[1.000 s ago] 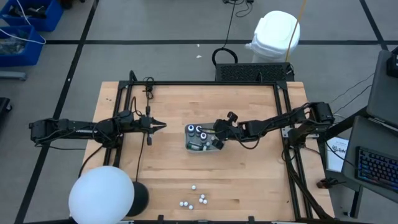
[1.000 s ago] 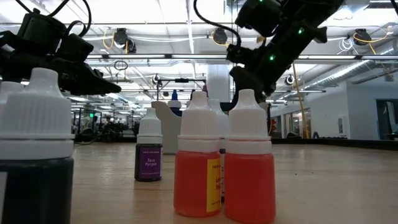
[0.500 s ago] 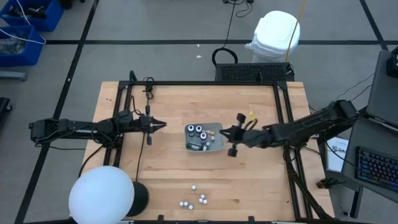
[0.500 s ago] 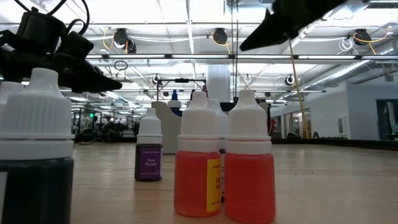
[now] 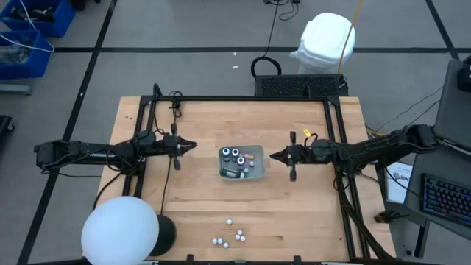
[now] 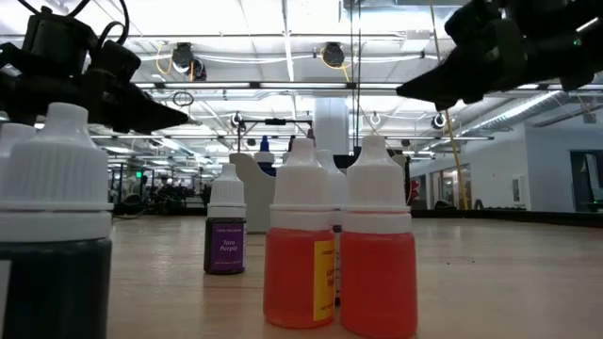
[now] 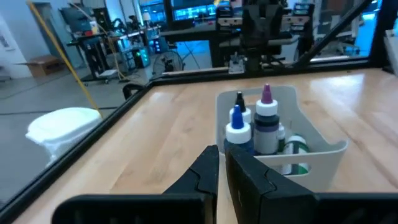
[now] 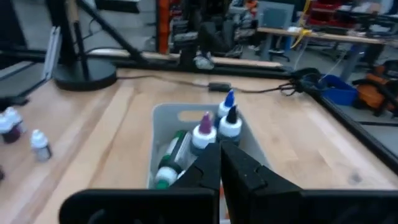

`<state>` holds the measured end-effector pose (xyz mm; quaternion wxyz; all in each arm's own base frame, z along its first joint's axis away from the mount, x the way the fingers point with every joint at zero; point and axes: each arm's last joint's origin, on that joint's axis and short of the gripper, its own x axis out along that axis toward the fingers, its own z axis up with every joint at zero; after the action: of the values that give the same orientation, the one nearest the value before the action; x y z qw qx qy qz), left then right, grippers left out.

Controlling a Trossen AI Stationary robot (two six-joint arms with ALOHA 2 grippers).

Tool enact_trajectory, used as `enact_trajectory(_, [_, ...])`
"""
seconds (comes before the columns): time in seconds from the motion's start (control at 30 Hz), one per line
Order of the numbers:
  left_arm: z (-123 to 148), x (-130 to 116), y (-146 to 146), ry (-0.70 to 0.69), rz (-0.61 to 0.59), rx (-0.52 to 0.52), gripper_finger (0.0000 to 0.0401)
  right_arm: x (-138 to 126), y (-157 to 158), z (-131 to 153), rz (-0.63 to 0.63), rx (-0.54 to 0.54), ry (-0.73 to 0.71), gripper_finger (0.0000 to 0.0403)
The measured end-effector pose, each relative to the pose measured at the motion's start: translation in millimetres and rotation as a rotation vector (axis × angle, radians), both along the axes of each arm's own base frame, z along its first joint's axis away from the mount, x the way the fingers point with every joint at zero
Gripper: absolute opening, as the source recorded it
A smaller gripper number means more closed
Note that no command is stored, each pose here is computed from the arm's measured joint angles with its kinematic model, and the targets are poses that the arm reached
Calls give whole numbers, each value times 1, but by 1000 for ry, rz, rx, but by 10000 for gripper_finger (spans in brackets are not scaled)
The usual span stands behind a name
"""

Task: Pick & Place food coloring
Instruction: Put the small purple food coloring bottle into the gray bin

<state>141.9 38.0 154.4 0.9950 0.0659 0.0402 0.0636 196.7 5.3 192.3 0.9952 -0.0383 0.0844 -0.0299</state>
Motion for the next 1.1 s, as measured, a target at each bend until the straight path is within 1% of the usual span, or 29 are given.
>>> enact_trajectory(0.1, [0, 0, 2, 1, 58, 7, 35, -3, -4, -4, -7, -20, -19, 0])
enact_trajectory(0.23, [0, -1, 5, 9, 176, 37, 35, -16, -9, -17, -34, -39, -110, 0])
enact_trajectory(0.3, [-1, -2, 6, 19, 207, 34, 35, -23, -13, -24, -58, -30, -147, 0])
enact_trajectory(0.43, [-6, -2, 6, 54, 215, -51, 35, -34, -20, -39, -94, -5, -110, 0])
enact_trajectory(0.53, [-7, -2, 5, 40, 216, -162, 35, -36, -22, -42, -76, -3, -106, 0])
enact_trajectory(0.63, [-15, -2, 1, 105, 179, -250, 35, -37, -24, -43, -64, -17, -98, 0])
enact_trajectory(0.73, [-19, 3, -5, 150, 180, -324, 24, -37, -25, -44, -72, -17, -89, 0])
enact_trajectory(0.8, [-14, 13, -14, 166, 122, -346, 9, -37, -25, -44, -71, -17, -93, 0])
enact_trajectory(0.87, [-2, 29, -25, 189, 50, -333, 6, -37, -25, -44, -71, -24, -91, 0])
enact_trajectory(0.93, [14, 49, -39, 230, 7, -292, 7, -37, -25, -43, -70, -30, -98, 0])
enact_trajectory(1.1, [52, 99, -73, 372, -9, -155, 4, -37, -25, -41, -69, -38, -116, 0])
